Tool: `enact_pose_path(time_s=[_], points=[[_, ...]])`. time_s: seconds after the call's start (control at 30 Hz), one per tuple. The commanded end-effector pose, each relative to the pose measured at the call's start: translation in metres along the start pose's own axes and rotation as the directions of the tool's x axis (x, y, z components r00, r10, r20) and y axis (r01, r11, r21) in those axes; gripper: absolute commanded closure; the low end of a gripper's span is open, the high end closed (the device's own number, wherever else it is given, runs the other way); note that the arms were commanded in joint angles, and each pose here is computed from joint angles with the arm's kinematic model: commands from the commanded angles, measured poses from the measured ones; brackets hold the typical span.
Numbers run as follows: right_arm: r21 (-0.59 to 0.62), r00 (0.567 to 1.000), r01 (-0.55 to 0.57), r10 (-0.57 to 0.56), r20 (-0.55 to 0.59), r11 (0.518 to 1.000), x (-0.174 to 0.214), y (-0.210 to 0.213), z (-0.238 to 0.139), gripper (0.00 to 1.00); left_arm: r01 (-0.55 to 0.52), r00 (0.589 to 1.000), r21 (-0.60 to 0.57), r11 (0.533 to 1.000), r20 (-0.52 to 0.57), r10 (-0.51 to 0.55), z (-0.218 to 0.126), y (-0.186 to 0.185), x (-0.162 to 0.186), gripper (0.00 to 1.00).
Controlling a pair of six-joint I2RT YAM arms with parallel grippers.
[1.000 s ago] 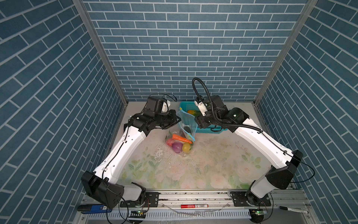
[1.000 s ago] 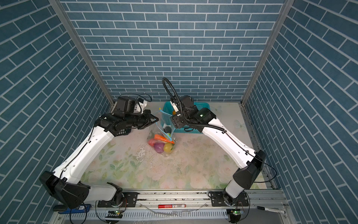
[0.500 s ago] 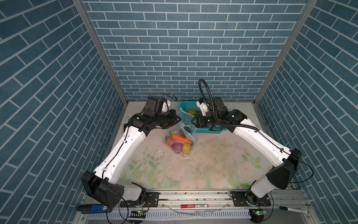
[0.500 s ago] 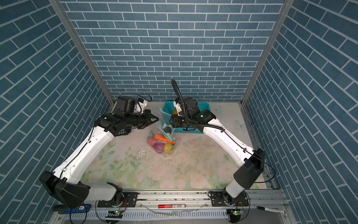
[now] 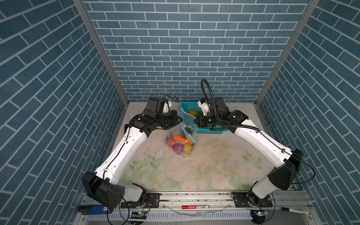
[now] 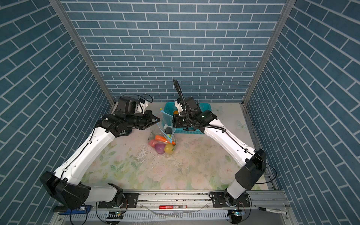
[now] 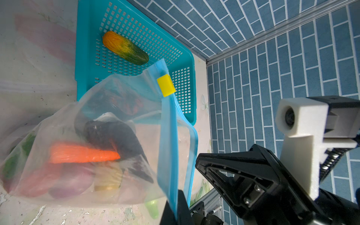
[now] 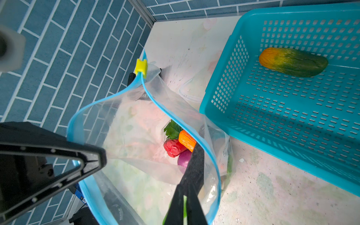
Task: Place the food in the zip-top bag and seal the zipper
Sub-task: 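Raise the right gripper out of the bag mouth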
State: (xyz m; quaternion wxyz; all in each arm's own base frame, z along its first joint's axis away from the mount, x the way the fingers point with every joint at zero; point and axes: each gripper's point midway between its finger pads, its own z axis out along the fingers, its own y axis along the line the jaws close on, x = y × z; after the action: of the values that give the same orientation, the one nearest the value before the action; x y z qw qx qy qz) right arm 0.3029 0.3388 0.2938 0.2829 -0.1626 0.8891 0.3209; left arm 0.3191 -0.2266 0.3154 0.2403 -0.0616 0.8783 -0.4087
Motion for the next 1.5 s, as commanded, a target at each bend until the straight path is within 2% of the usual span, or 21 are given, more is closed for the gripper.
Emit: enact_pose_path(time_s=[0.0,0.1,0.17,0.23,0.3,0.4,0.5,0.57,0.73,0.9,0.97,1.1,1.47], points=[[-0.016,1.0,-0.017,0.017,0.015,1.0,-0.001,0.002,-0.007,0.96,-0.023,1.0,0.014,1.0,0.013,0.023,0.002,-0.003,-0.003,1.0],[-0.002,1.0,-0.012,0.012,0.016,1.0,-0.001,0.0,-0.007,0.98,-0.026,1.0,0.014,1.0,0.012,0.026,0.002,-0.004,-0.003,1.0],[0.03,1.0,0.01,-0.01,0.011,1.0,-0.001,-0.005,-0.008,0.95,-0.025,1.0,0.015,1.0,0.011,0.025,0.002,-0.004,-0.003,1.0],[0.105,0.999,0.034,-0.036,0.011,0.994,-0.002,-0.017,-0.013,0.81,-0.026,1.0,0.016,1.0,0.008,0.026,0.002,-0.004,-0.002,1.0],[0.202,0.998,0.057,-0.064,0.026,0.978,-0.005,-0.033,-0.02,0.62,-0.025,1.0,0.017,1.0,0.008,0.025,0.002,-0.004,-0.002,1.0],[0.271,0.995,0.064,-0.081,0.052,0.96,-0.007,-0.047,-0.022,0.44,-0.025,1.0,0.015,1.0,0.009,0.025,0.001,-0.004,-0.002,1.0],[0.204,0.997,0.057,-0.065,0.032,0.977,-0.002,-0.038,-0.008,0.41,-0.024,1.0,0.012,1.0,0.007,0.024,0.002,-0.003,-0.002,1.0],[0.163,0.999,0.043,-0.045,0.004,0.986,0.001,-0.032,0.0,0.45,-0.025,1.0,0.012,1.0,0.007,0.025,0.002,-0.003,-0.002,1.0],[0.152,0.999,0.032,-0.029,-0.025,0.988,0.002,-0.031,0.011,0.71,-0.023,1.0,0.009,1.0,0.004,0.023,0.002,-0.003,-0.002,1.0],[0.095,0.999,0.039,-0.037,-0.03,0.995,0.001,-0.02,0.013,0.89,-0.027,1.0,0.01,1.0,0.008,0.026,0.0,-0.004,-0.002,1.0],[0.069,0.999,0.04,-0.037,-0.036,0.997,0.0,-0.015,0.014,1.0,-0.027,1.0,0.008,1.0,0.008,0.027,0.0,-0.004,-0.002,1.0],[0.002,0.997,0.056,-0.056,-0.045,0.998,-0.001,-0.001,0.012,1.0,-0.027,1.0,0.007,1.0,0.008,0.027,-0.002,-0.004,-0.003,1.0],[0.022,0.989,0.147,-0.147,-0.014,0.989,-0.024,0.015,-0.015,1.0,-0.044,0.999,0.015,0.999,0.029,0.043,-0.022,-0.015,-0.001,1.0]])
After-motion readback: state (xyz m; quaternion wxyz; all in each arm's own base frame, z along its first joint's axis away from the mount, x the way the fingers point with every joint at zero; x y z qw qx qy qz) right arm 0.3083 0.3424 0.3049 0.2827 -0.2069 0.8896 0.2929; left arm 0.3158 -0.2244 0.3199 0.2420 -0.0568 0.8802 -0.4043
